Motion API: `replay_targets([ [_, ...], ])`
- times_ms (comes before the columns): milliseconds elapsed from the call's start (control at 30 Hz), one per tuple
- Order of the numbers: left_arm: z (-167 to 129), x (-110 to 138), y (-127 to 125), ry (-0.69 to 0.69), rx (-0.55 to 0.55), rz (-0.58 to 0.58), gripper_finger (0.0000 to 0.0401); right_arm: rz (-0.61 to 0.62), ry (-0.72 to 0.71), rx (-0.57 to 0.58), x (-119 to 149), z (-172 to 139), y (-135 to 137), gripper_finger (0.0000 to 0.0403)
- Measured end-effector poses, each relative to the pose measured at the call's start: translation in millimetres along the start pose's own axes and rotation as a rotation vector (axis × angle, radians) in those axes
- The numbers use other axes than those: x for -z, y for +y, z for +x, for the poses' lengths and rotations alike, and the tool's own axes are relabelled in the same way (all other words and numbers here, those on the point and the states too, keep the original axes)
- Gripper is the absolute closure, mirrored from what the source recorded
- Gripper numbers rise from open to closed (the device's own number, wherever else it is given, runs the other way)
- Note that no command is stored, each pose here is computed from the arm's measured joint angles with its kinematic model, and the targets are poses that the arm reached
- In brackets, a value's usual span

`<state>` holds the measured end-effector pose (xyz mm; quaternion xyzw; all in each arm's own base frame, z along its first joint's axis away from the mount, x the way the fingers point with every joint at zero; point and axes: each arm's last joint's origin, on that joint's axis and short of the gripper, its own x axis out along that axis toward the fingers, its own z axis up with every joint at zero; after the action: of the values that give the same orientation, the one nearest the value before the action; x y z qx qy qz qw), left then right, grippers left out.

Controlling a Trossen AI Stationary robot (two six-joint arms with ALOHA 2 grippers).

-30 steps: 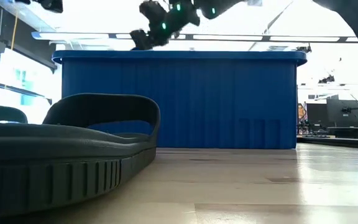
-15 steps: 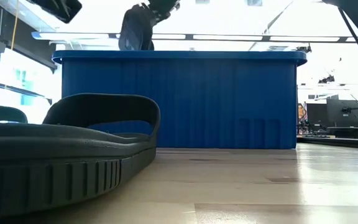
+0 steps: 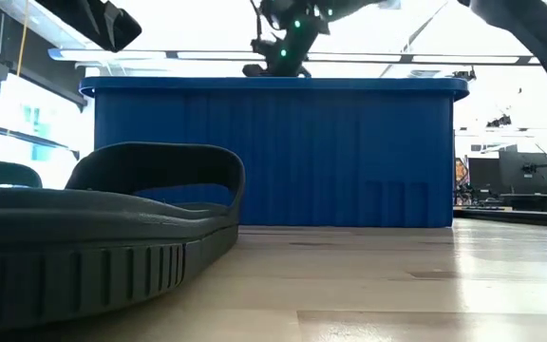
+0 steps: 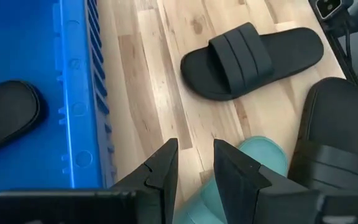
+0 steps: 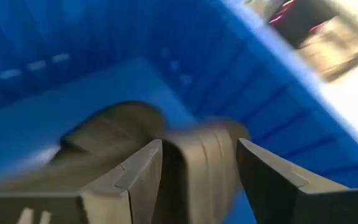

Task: Pick and place slides into bin
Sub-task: Put the black slide into the blue bin, then put the green slide into the blue bin

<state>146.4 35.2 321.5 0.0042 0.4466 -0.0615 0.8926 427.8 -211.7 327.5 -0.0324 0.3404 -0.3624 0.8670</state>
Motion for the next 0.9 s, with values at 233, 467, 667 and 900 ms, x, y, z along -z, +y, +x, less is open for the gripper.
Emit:
replay_targets([
  [233, 0, 3, 1, 0.035, -0.044, 0.002, 0.0311, 0.022, 0.116, -0.045, 39, 78, 1, 0.0218],
  [467, -1, 6, 1, 0.077, -0.069, -0.007, 0.0311, -0.095, 0.124, -0.053, 51, 99, 14, 0.0226],
  [667, -1, 14, -1, 0.166, -0.075, -0.141, 0.0311, -0.112, 0.014, -0.066, 19, 75, 23, 0.0228],
  [900, 8, 14, -19, 0.282, 0.001, -0.227, 0.0311, -0.137, -0.213, -0.105, -32, 18, 45, 0.0240],
])
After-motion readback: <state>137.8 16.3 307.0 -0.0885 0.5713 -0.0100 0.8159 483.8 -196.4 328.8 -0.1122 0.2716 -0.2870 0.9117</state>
